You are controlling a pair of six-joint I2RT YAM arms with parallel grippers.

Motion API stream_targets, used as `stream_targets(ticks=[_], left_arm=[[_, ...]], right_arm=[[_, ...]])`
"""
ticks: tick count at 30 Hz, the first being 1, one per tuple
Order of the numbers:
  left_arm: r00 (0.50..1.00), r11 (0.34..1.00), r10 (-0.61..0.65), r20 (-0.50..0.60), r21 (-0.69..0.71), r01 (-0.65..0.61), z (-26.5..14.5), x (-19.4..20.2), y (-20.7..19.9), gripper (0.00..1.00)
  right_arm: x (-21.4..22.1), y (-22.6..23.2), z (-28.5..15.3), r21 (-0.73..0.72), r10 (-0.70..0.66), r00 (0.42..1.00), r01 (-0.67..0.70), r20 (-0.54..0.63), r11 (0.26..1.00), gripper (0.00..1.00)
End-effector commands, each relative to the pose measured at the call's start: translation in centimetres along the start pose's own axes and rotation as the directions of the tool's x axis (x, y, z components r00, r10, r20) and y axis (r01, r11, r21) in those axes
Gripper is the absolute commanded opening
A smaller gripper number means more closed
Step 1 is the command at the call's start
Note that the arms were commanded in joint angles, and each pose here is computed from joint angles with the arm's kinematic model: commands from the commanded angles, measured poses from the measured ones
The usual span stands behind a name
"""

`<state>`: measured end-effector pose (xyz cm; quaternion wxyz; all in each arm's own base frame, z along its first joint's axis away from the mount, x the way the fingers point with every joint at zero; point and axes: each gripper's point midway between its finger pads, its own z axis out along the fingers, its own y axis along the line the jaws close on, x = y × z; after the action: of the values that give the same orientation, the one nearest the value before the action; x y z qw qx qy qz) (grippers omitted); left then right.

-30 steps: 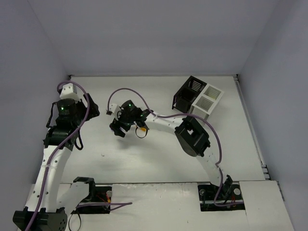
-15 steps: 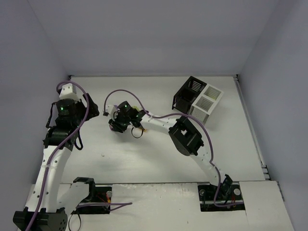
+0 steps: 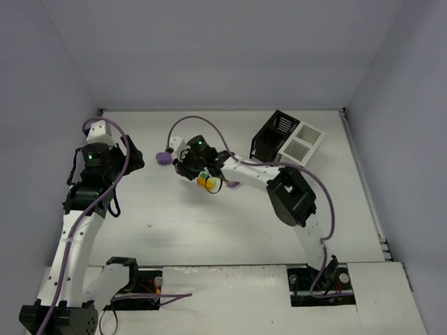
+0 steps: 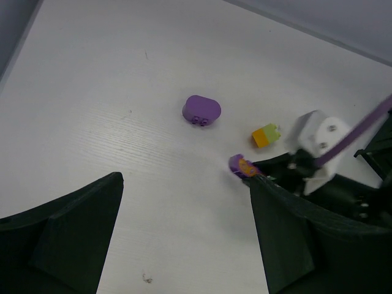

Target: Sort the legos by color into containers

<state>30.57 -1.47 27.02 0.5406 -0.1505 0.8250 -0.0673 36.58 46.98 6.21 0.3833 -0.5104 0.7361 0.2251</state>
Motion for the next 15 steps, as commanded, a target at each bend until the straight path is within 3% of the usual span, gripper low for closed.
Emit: stream_targets(ticks=[1,7,15], left_arm=[[0.998,0.999,-0.018,0.060,0.031,0.016,0.2,-1.9,-0.8,0.78],[0.999,0.999,-0.017,0.042,0.037,0.016,0.5,-1.6,-1.0,0.78],[1.000,0.999,-0.017,0.025,0.031,0.016,0.9,-1.2,-0.9,0.78]], right_arm=[[-9.7,-7.4,-11.1,0.230,-0.009,0.965,-0.054,0.264,0.972,0.00],[-6.6,-14.0,-19.1,0.444,0.058,0.962,-0.176,0.266,0.878,0.00],[-0.5,-19.8,-25.8,0.589,0.217,0.927,-0.364,0.307,0.722,0.01]])
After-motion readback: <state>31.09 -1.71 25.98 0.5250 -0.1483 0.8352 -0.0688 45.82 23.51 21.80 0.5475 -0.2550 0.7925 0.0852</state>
